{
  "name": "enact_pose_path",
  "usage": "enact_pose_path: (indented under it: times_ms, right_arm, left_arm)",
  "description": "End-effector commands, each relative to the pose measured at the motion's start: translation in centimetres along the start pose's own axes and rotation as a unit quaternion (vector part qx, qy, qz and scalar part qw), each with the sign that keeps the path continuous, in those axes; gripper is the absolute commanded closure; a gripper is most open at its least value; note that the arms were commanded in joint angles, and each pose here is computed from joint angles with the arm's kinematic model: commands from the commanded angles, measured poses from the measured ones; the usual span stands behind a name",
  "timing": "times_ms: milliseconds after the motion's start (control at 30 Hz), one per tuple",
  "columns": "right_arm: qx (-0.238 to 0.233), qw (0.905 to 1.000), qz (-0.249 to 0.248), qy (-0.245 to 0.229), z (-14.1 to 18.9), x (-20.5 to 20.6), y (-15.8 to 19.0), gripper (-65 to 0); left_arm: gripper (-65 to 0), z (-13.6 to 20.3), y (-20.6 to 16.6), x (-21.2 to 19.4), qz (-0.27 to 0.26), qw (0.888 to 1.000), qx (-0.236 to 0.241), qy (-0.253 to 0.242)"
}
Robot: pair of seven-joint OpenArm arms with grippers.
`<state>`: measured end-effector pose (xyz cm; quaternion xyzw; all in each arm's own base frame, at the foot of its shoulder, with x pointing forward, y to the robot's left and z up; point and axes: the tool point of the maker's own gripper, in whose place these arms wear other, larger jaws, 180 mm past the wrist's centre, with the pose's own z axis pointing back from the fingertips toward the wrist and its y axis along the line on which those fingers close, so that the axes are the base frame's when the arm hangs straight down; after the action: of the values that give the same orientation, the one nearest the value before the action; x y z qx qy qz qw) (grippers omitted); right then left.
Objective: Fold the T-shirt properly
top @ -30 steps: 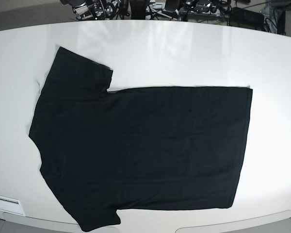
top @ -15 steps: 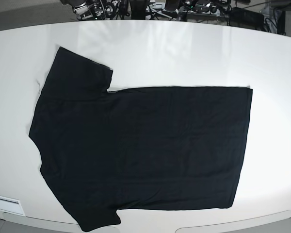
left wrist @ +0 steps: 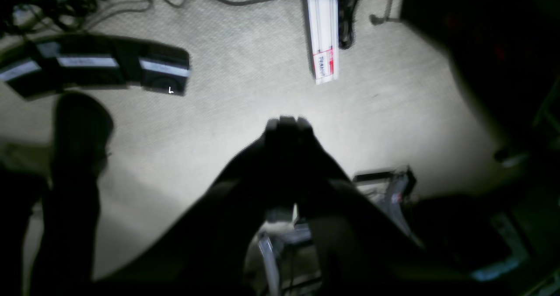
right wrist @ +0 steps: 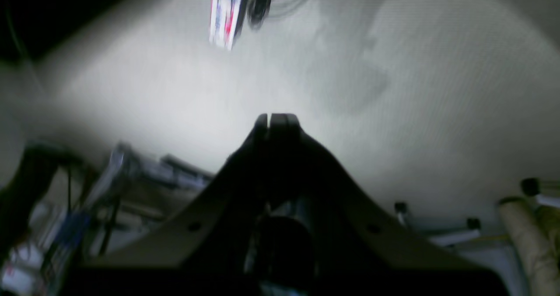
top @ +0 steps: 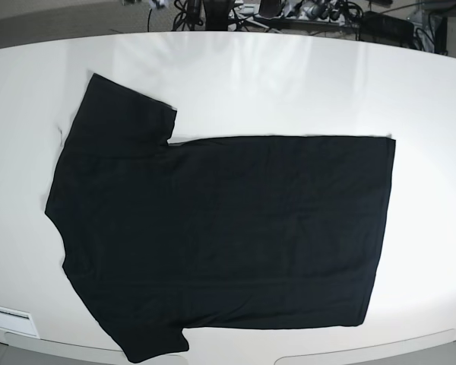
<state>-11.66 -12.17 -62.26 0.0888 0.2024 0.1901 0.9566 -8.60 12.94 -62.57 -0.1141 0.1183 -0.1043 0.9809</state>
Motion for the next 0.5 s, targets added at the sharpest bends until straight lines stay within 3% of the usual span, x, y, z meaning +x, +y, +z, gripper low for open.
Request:
enact_pose_path:
  times_ms: [0,100,267,467]
  right_arm:
    - [0.009,0.9999,0.004,0.003,0.1,-1.3,0.5,0.0]
    - [0.018,0.9997,0.014,-0.003,1.0,-4.7,1.5,0.0]
    - [0.022,0.9981,0.035,-0.047,4.9,-8.6,2.9,0.0]
    - [-0.006,0.9895,0.106,-0.098,12.5,-11.6,4.3,0.0]
  left_arm:
    - [0.0,0.5,0.2,-1.4,-0.003,1.000,-0.003,0.002]
    - [0.0,2.5,0.2,-3.9,-0.019,1.000,-0.008,-0.013]
    - [0.0,7.8,-0.6,-6.7,-0.089,0.995,-0.010,-0.047]
    - [0.0,16.0,-1.6,-7.8,-0.211,0.974,0.025,-0.080]
